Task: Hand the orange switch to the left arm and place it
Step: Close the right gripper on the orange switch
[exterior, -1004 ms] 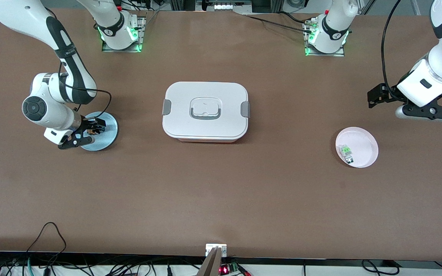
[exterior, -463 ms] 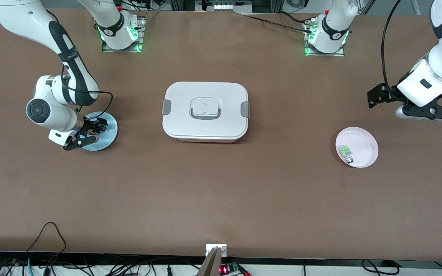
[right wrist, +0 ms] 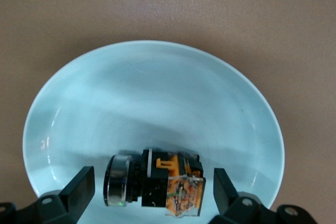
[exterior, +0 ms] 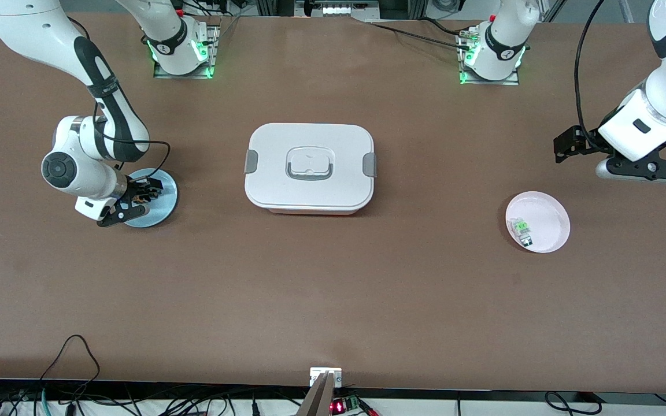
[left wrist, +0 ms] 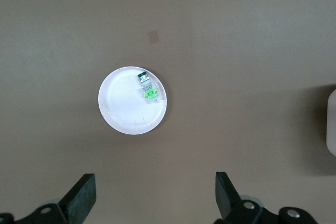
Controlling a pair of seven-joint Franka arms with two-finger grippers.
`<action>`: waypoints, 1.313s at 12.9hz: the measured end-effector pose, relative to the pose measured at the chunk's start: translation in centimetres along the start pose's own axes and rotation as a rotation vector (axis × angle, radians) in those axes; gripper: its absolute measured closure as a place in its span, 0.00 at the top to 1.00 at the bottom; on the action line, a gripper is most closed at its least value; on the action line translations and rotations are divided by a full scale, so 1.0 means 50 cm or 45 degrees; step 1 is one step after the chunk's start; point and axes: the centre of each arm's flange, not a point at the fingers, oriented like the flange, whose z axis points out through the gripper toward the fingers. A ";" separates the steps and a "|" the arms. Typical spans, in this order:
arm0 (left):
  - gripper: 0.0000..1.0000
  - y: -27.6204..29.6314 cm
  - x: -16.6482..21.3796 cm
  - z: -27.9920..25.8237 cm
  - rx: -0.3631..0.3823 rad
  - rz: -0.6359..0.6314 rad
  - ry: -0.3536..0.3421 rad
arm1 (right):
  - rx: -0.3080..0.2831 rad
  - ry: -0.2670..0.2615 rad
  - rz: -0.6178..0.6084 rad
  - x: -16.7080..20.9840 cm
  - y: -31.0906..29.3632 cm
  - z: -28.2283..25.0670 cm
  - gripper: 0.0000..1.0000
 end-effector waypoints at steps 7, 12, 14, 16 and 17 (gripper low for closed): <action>1.00 0.000 0.000 0.000 0.000 0.000 0.000 | 0.007 -0.016 0.033 -0.003 0.004 0.015 0.94; 1.00 0.000 0.000 0.000 0.000 0.000 0.000 | 0.009 -0.021 0.035 -0.004 0.005 0.018 0.73; 1.00 0.000 0.000 0.000 0.000 0.000 0.000 | 0.008 -0.019 0.035 -0.003 0.005 0.017 0.73; 1.00 0.000 0.000 0.000 0.000 0.000 0.000 | 0.007 -0.014 0.032 0.000 0.004 0.013 0.73; 1.00 0.000 0.000 0.000 0.000 0.000 0.000 | 0.007 -0.007 0.023 0.006 -0.003 0.009 0.73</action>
